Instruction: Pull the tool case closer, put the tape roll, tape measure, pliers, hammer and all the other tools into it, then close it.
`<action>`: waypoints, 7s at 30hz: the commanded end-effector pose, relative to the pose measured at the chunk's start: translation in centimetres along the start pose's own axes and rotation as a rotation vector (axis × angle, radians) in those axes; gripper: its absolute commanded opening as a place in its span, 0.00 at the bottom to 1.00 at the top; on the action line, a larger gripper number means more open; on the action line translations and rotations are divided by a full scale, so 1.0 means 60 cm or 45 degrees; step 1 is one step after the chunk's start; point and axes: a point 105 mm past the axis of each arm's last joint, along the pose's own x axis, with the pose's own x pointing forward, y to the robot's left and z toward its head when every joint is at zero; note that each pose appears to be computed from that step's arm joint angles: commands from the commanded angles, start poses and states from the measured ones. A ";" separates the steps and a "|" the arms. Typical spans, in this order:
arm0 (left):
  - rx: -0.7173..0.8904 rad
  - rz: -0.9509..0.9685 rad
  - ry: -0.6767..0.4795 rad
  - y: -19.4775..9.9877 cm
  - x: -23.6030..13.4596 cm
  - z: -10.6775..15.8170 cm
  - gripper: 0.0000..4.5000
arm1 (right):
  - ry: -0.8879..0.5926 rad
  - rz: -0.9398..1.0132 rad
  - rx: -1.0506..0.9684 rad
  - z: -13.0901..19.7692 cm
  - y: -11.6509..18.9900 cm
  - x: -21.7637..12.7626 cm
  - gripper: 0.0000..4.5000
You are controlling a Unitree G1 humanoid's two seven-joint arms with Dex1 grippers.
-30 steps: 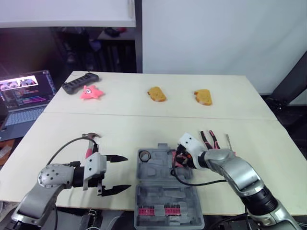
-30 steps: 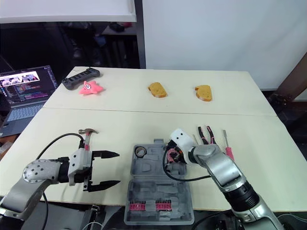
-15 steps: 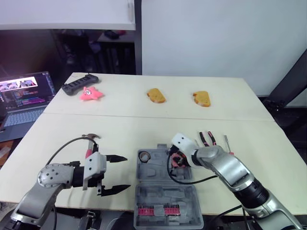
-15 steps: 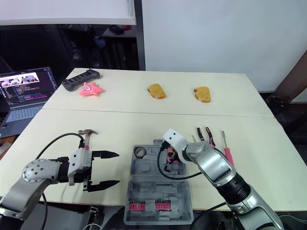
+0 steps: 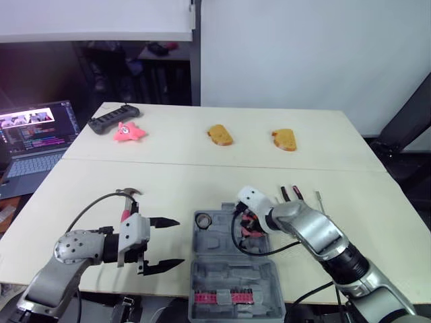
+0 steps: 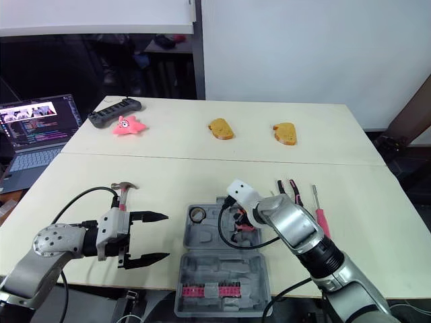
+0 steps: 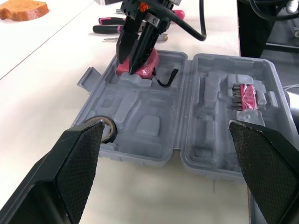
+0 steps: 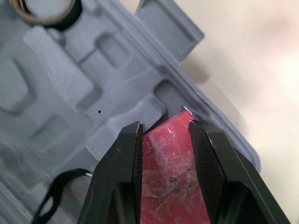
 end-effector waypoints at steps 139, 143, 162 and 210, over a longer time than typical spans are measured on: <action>-0.258 0.870 0.511 0.097 -0.391 -0.148 1.00 | -0.357 -0.433 0.182 -0.262 -0.106 -0.381 0.99; -0.236 0.806 0.472 0.099 -0.362 -0.146 1.00 | -0.428 -0.421 0.177 -0.233 -0.101 -0.372 0.99; 0.118 -0.042 0.002 0.015 -0.042 0.020 1.00 | -0.458 -0.743 0.606 -0.126 -0.104 -0.180 0.99; 0.141 -0.008 0.000 0.015 -0.008 0.025 1.00 | -0.234 -0.752 0.707 -0.114 -0.168 -0.095 0.22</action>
